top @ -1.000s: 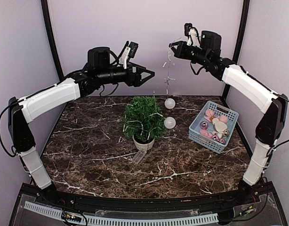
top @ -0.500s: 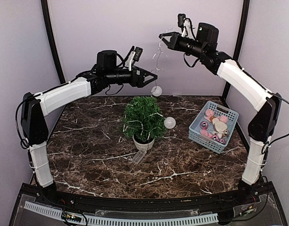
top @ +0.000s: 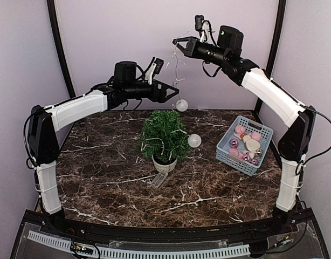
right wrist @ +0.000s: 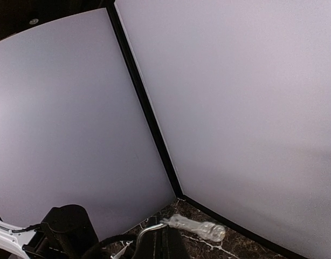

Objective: Decorate the small christmas tree
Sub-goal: Wrap the side of the string light in the gap of the branches.

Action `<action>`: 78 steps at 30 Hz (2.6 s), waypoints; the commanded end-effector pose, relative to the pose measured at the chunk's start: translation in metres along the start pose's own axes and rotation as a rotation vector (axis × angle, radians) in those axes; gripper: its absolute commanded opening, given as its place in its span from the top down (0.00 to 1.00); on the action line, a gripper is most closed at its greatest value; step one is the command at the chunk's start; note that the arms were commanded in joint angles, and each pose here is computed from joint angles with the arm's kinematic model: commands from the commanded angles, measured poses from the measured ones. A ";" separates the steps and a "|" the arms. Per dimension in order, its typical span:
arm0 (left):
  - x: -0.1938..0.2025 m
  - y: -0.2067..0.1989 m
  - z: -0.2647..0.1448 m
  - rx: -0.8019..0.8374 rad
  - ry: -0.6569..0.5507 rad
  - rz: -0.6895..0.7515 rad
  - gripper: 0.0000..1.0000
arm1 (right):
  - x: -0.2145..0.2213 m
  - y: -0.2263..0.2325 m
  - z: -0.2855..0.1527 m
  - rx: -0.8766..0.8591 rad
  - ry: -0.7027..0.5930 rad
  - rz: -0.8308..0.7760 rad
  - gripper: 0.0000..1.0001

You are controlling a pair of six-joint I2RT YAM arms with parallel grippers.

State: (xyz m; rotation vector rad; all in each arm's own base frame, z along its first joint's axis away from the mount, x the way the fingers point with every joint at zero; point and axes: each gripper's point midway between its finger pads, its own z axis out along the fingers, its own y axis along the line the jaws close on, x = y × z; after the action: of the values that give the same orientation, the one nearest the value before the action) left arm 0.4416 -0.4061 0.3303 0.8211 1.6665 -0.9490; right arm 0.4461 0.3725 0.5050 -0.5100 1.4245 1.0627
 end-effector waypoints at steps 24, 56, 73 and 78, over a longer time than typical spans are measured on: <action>-0.037 0.035 0.000 -0.183 -0.117 0.071 1.00 | -0.002 0.060 0.002 -0.166 -0.002 -0.025 1.00; 0.002 0.033 -0.106 -0.360 -0.226 0.147 1.00 | 0.078 0.119 -0.030 -0.190 0.237 -0.034 1.00; 0.021 0.002 -0.134 -0.304 -0.155 0.258 0.92 | 0.094 0.100 -0.066 -0.048 0.276 -0.043 1.00; 0.031 -0.010 -0.133 -0.250 -0.123 0.245 0.92 | 0.093 0.101 -0.076 -0.039 0.271 -0.027 1.00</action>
State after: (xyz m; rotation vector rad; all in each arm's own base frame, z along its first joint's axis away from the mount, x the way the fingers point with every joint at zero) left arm 0.3871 -0.2859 0.3305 0.6933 1.5000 -0.5552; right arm 0.3130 0.3939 0.4173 -0.7548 1.6827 1.0307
